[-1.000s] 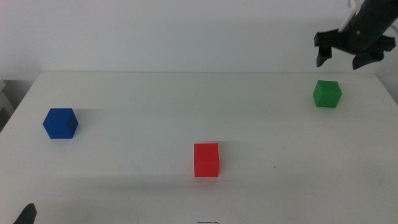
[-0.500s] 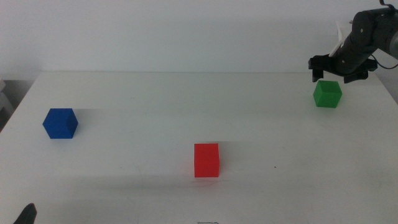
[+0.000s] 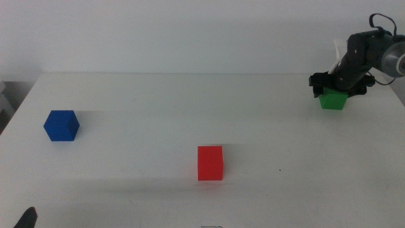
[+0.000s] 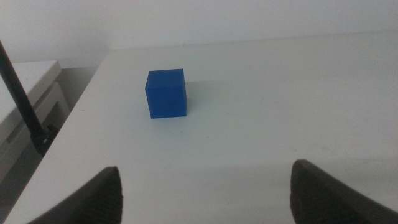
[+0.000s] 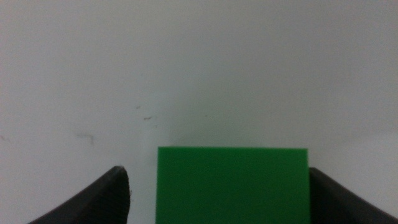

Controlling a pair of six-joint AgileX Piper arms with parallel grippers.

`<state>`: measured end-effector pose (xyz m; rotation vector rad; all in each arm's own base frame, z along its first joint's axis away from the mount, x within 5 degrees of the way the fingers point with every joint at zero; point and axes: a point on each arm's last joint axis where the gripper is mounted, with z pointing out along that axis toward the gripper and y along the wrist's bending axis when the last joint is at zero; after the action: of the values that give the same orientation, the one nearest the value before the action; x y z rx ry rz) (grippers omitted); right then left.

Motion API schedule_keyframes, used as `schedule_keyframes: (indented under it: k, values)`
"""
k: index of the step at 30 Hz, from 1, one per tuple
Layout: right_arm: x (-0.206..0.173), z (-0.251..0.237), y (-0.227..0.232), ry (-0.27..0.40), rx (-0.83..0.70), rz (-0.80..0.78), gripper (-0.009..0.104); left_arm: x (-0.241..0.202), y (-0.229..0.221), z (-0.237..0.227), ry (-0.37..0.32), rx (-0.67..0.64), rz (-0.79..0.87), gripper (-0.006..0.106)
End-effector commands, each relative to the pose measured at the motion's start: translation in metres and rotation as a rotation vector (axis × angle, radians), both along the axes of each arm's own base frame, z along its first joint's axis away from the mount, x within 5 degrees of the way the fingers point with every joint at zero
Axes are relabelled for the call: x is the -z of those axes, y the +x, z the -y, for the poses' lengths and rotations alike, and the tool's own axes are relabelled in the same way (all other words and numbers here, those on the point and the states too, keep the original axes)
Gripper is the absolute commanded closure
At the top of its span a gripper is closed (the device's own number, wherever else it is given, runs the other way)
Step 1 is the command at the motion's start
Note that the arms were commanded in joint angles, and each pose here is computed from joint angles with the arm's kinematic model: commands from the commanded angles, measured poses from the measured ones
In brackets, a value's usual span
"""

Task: Stack red cubes first, then green, then blue cubes in a specific spot.

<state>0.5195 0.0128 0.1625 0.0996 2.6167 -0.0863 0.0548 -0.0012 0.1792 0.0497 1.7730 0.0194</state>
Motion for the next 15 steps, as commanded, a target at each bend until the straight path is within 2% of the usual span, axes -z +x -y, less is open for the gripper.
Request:
schedule_keyframes:
  k: [1,3,7,12,15]
  values:
    - [-0.047,0.005,0.003,-0.008,0.008,0.147,0.015,-0.009,0.0,0.0,-0.013,0.001,0.103,0.009]
    - [-0.047,0.005,0.003,0.002,0.026,0.145,0.037,-0.009,0.0,0.0,-0.013,0.001,0.103,0.009]
    - [-0.058,0.006,-0.001,-0.004,0.034,0.144,0.096,-0.009,0.0,0.0,-0.013,0.001,0.103,0.009]
    - [-0.088,0.006,-0.023,0.004,0.039,0.171,0.096,-0.009,0.0,0.0,-0.013,0.001,0.103,0.009]
    - [-0.109,0.005,-0.057,0.052,0.068,0.209,0.096,-0.009,0.0,0.0,-0.013,0.001,0.103,0.009]
